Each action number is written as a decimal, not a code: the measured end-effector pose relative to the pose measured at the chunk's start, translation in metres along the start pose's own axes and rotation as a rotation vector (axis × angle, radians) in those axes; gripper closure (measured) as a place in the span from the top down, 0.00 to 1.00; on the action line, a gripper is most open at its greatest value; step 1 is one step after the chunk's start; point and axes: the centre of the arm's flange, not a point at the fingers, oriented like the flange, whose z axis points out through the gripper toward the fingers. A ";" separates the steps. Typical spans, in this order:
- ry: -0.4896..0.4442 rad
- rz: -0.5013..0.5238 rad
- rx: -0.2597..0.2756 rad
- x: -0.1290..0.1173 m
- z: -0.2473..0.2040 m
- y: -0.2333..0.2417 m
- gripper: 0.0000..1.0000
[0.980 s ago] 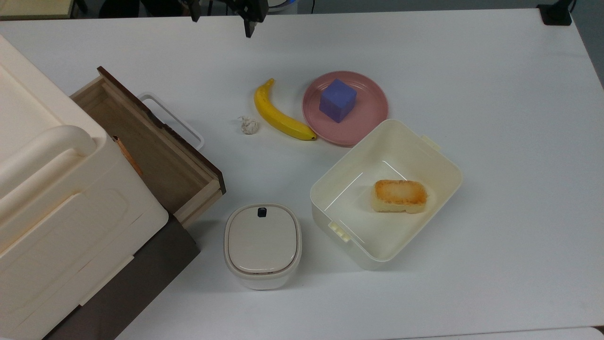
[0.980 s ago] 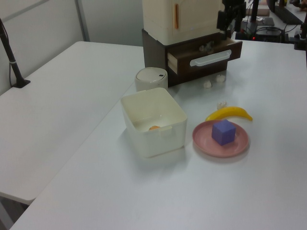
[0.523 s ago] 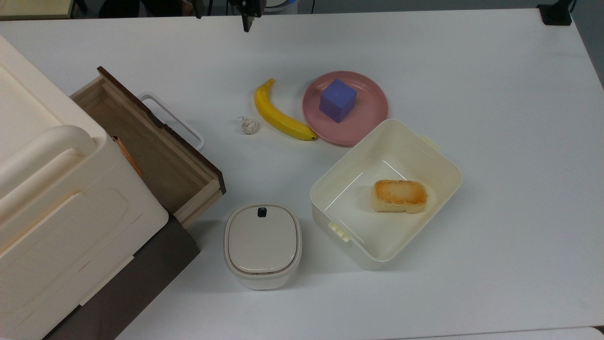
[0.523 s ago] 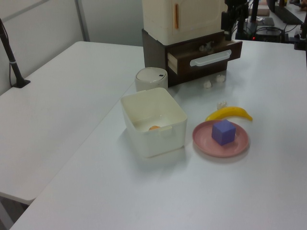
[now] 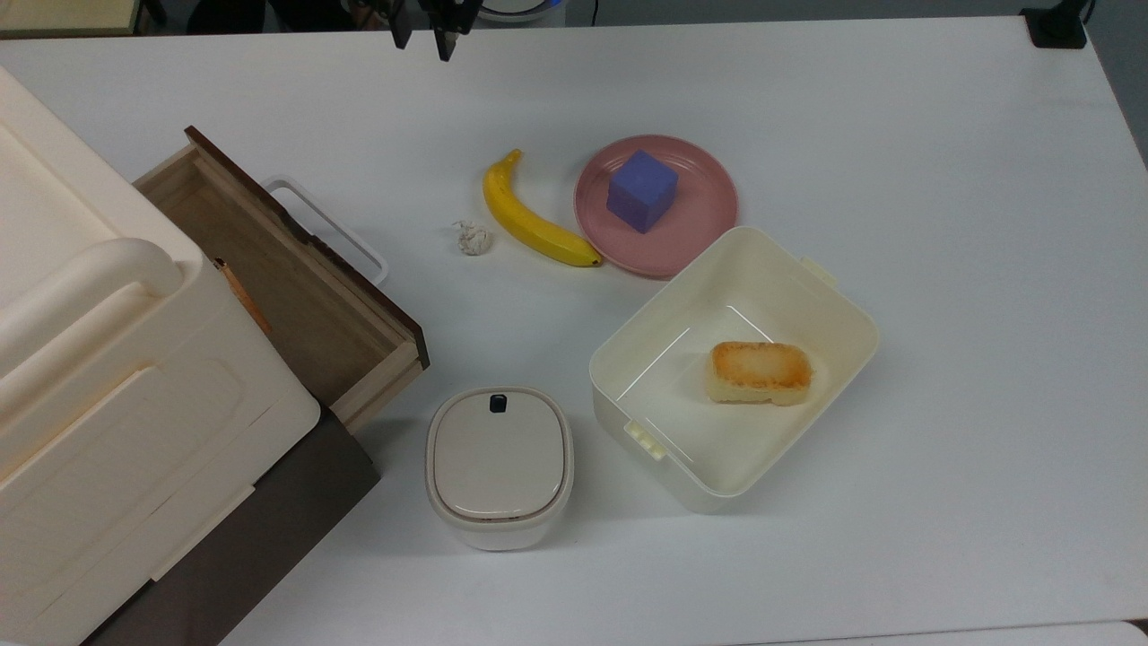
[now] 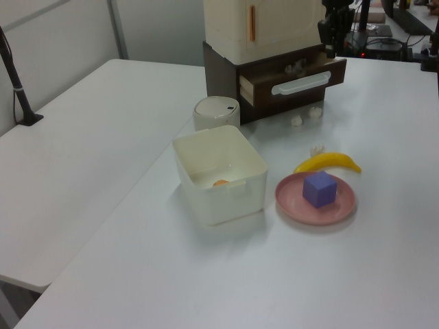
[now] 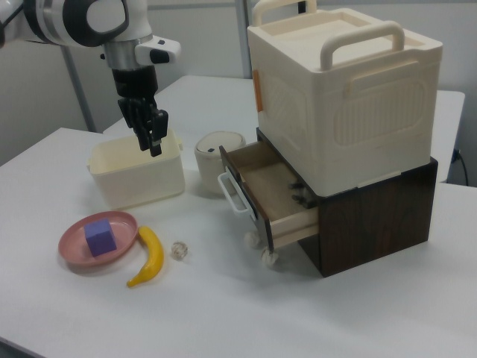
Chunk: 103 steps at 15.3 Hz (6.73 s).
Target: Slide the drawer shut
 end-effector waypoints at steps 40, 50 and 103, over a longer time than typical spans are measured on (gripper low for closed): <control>0.546 0.459 0.147 0.118 0.183 0.113 0.01; 0.490 0.474 0.114 0.114 0.182 0.123 0.01; 0.120 -0.051 0.091 0.002 -0.027 0.039 1.00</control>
